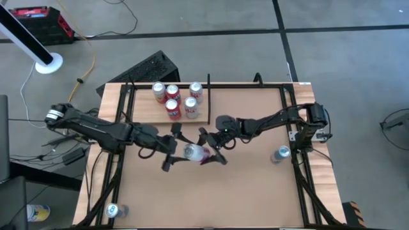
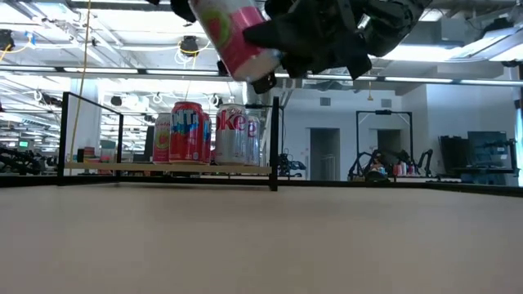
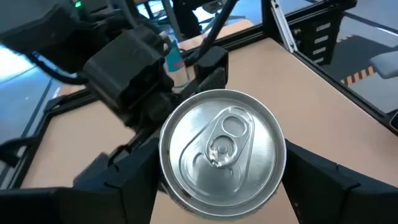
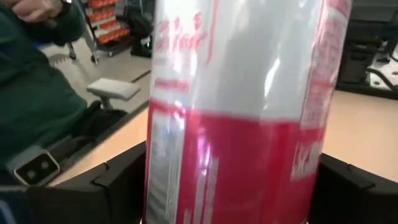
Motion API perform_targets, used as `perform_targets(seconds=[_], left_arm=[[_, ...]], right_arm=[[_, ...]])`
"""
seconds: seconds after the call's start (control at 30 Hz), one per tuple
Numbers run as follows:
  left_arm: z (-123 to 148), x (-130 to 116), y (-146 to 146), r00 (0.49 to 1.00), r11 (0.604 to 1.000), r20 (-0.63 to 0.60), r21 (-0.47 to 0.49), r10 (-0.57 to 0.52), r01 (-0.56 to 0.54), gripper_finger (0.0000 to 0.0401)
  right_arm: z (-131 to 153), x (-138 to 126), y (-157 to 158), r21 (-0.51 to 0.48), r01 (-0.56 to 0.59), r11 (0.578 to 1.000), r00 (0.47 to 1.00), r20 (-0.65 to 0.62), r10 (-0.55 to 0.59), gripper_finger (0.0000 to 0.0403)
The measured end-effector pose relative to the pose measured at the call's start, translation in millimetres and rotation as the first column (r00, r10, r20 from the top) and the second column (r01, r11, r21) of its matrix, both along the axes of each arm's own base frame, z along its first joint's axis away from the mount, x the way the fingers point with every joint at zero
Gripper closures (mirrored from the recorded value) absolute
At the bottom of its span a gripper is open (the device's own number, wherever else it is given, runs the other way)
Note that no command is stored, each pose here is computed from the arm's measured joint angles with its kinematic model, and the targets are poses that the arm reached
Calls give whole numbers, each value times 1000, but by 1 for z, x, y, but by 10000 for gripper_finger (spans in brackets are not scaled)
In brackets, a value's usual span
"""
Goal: Place canned beverage on shelf
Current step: Put the pink-white soda can on the shelf aligned with the other pink-white soda can
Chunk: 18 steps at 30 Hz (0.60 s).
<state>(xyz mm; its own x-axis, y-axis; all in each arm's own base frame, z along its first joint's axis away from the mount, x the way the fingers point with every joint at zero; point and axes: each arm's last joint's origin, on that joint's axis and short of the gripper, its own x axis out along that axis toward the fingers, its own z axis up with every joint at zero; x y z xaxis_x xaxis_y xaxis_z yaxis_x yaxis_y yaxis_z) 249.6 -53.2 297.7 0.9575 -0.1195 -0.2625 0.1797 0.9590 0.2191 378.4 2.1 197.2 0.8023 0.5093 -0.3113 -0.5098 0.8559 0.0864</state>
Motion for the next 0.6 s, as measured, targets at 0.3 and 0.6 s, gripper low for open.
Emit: perform_targets(seconds=[0.3, 0.6], left_arm=[[10, -11, 3, 999, 1000, 33, -17, 23, -23, 135], [5, -4, 2, 999, 999, 26, 12, 44, -44, 135]], right_arm=[[0, 0, 5, -12, 10, 1000, 1000, 2, -10, 44], [-17, -6, 7, -43, 25, 999, 991, -130, -30, 44]])
